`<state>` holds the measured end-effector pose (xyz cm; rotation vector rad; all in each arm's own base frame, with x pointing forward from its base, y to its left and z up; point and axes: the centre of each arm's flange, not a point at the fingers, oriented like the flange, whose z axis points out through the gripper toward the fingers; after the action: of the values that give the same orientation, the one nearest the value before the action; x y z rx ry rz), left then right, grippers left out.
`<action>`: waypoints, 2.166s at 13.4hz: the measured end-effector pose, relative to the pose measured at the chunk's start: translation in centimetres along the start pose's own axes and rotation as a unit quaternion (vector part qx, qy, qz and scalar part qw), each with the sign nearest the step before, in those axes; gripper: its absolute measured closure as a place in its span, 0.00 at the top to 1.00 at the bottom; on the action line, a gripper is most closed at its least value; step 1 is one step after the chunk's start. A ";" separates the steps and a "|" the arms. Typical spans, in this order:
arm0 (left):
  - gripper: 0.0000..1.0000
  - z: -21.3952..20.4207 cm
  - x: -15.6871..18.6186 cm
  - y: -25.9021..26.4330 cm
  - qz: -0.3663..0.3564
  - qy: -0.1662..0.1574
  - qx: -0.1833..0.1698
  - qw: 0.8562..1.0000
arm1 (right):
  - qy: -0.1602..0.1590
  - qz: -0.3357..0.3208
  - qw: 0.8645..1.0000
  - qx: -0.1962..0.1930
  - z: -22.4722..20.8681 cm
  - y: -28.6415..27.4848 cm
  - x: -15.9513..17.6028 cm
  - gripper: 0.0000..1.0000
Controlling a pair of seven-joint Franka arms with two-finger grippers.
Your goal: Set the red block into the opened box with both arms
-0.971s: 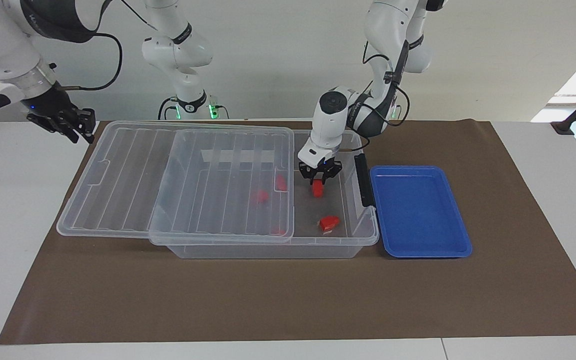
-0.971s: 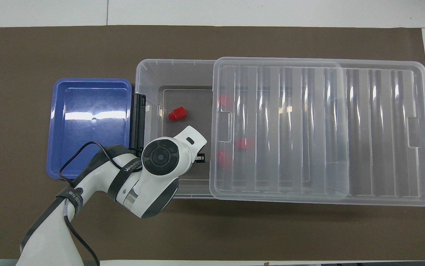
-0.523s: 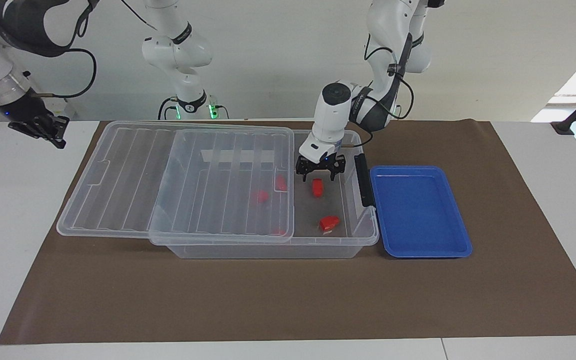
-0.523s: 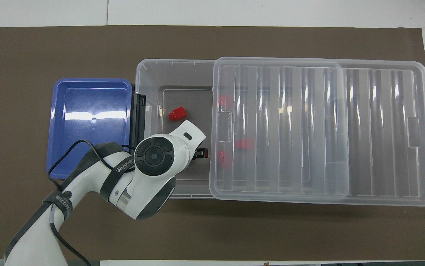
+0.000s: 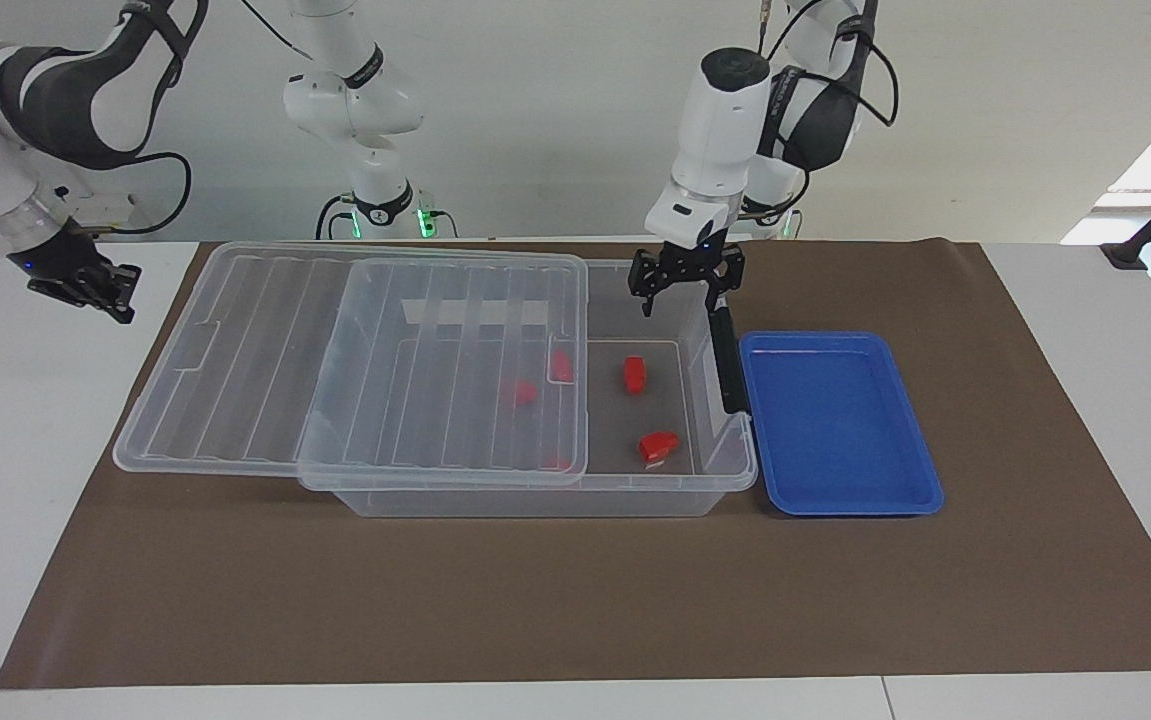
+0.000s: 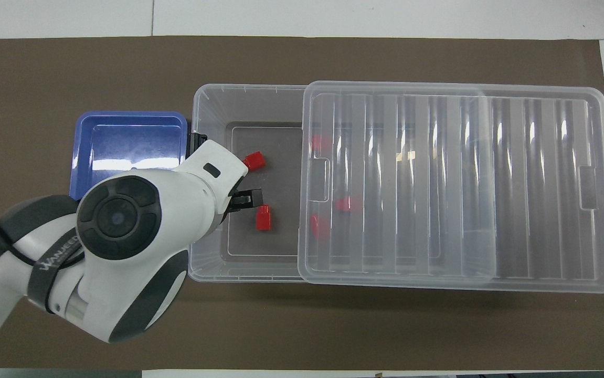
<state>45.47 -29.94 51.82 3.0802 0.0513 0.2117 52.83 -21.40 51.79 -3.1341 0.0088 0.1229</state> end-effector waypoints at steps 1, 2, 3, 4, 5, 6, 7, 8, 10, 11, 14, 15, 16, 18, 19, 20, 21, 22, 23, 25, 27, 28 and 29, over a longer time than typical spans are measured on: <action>1.00 -1.1 0.8 -1.6 0.004 0.000 0.004 1.000 | 0.000 0.000 1.000 0.000 0.6 0.0 0.0 0.01; 1.00 -1.9 1.7 -3.2 0.009 0.001 0.007 1.000 | 0.000 0.000 1.000 0.000 1.3 0.0 0.0 0.01; 1.00 -2.3 2.9 -4.9 0.015 0.005 0.008 1.000 | 0.000 0.000 1.000 0.000 1.9 0.0 0.0 0.01; 1.00 -2.6 4.0 -6.7 0.021 0.008 0.010 1.000 | -0.002 -0.001 1.000 0.001 2.4 -0.1 0.0 0.01; 1.00 -2.8 5.0 -8.5 0.027 0.009 0.012 1.000 | -0.002 -0.002 1.000 0.001 2.8 -0.2 0.1 0.01; 1.00 -3.2 5.8 -10.2 0.029 0.008 0.015 0.999 | -0.001 -0.004 1.000 0.000 3.0 -0.4 0.1 0.01; 1.00 -3.8 6.7 -11.8 0.031 0.005 0.019 0.999 | 0.000 -0.005 1.000 0.000 3.5 -0.5 0.2 0.01; 1.00 -4.5 7.5 -13.3 0.033 0.002 0.021 0.999 | 0.001 -0.005 1.000 0.000 4.2 -0.6 0.2 0.01; 1.00 -6.5 9.5 -15.8 0.030 -0.001 0.024 0.999 | -0.002 -0.007 1.000 0.001 5.3 -0.8 0.1 0.01; 1.00 -7.4 10.4 -16.8 0.025 -0.004 0.025 0.999 | -0.003 -0.011 1.000 0.001 5.4 -1.2 0.3 0.01; 1.00 -9.1 12.2 -19.4 -0.001 -0.017 0.015 1.000 | -0.001 -0.023 1.000 0.000 5.5 -2.5 0.7 0.01; 1.00 -9.4 12.4 -20.1 -0.003 -0.022 0.012 1.000 | -0.001 -0.026 1.000 0.000 5.4 -2.8 0.9 0.01; 1.00 -9.5 12.3 -20.4 0.000 -0.027 0.012 1.000 | 0.000 -0.027 1.000 0.000 5.4 -3.1 1.0 0.01; 1.00 -9.4 12.0 -20.4 0.006 -0.039 0.013 0.999 | 0.000 -0.028 1.000 -0.001 5.4 -3.8 1.2 0.01; 1.00 -9.4 11.9 -20.4 0.006 -0.043 0.014 0.999 | 0.000 -0.028 1.000 -0.001 5.4 -4.0 1.3 0.01; 1.00 -9.3 11.8 -20.4 0.008 -0.047 0.014 0.999 | 0.000 -0.028 1.000 -0.001 5.4 -4.2 1.4 0.01; 1.00 -9.3 11.7 -20.4 0.012 -0.049 0.015 0.999 | 0.001 -0.027 1.000 -0.001 5.4 -4.5 1.5 0.01; 1.00 -9.3 11.7 -20.4 0.018 -0.051 0.015 0.998 | 0.001 -0.023 1.000 -0.001 5.4 -5.0 1.6 0.01; 1.00 -9.3 11.6 -20.4 0.025 -0.051 0.014 0.998 | 0.001 -0.021 1.000 -0.001 5.4 -5.6 1.8 0.01; 1.00 -9.3 11.6 -20.4 0.038 -0.051 0.014 0.998 | 0.001 -0.014 1.000 -0.001 5.4 -6.8 2.1 0.01; 1.00 -9.3 11.6 -20.4 0.043 -0.052 0.014 0.998 | 0.001 -0.006 1.000 -0.001 5.4 -8.3 2.5 0.01; 1.00 -9.3 11.6 -20.4 0.043 -0.052 0.014 0.998 | 0.001 -0.003 1.000 -0.001 5.4 -9.1 2.6 0.01; 1.00 -9.3 11.6 -20.4 0.043 -0.052 0.014 0.998 | 0.001 0.001 1.000 -0.001 5.4 -9.7 2.8 0.01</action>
<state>55.05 -8.65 61.46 3.1181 -0.0835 0.0536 55.24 -11.65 46.25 -3.1373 0.0130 0.1209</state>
